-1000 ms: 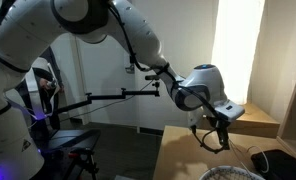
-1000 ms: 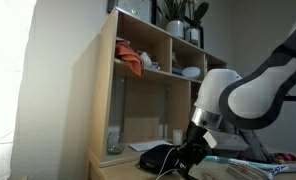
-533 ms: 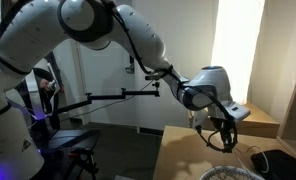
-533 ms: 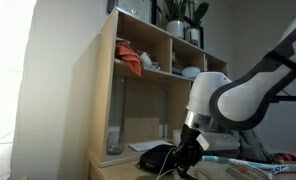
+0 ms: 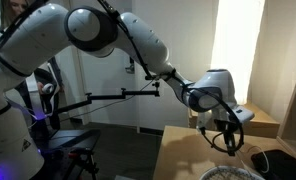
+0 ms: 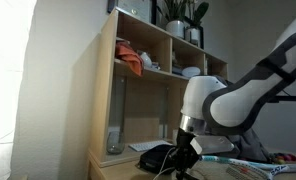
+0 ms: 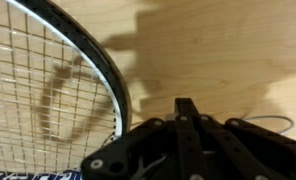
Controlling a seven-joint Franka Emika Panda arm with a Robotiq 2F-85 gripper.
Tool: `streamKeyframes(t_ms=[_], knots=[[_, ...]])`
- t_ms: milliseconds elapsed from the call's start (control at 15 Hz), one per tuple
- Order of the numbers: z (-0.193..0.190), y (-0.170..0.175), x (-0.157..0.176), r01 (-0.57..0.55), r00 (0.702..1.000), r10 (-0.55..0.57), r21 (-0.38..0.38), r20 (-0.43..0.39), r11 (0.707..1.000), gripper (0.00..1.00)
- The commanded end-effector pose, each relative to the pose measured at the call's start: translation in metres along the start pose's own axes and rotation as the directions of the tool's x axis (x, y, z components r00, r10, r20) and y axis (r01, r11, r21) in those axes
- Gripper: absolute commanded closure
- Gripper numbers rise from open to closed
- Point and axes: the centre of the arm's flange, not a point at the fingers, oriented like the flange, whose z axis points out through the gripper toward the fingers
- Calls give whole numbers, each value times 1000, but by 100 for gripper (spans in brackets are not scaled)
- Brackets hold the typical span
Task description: Move the tennis rack slightly to the right. Pick up the orange towel from the top compartment and put it on the table.
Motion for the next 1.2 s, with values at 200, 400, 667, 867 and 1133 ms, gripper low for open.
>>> streamKeyframes(t_ms=[200, 400, 667, 867, 1133], knots=[[20, 8, 41, -70, 997, 71, -50, 27, 996, 100], [26, 17, 51, -82, 996, 84, -62, 31, 995, 100], [30, 23, 54, -90, 996, 92, -80, 13, 993, 100], [32, 32, 60, -142, 990, 141, -98, -13, 985, 100], [39, 50, 75, -218, 976, 217, -133, -23, 967, 100]])
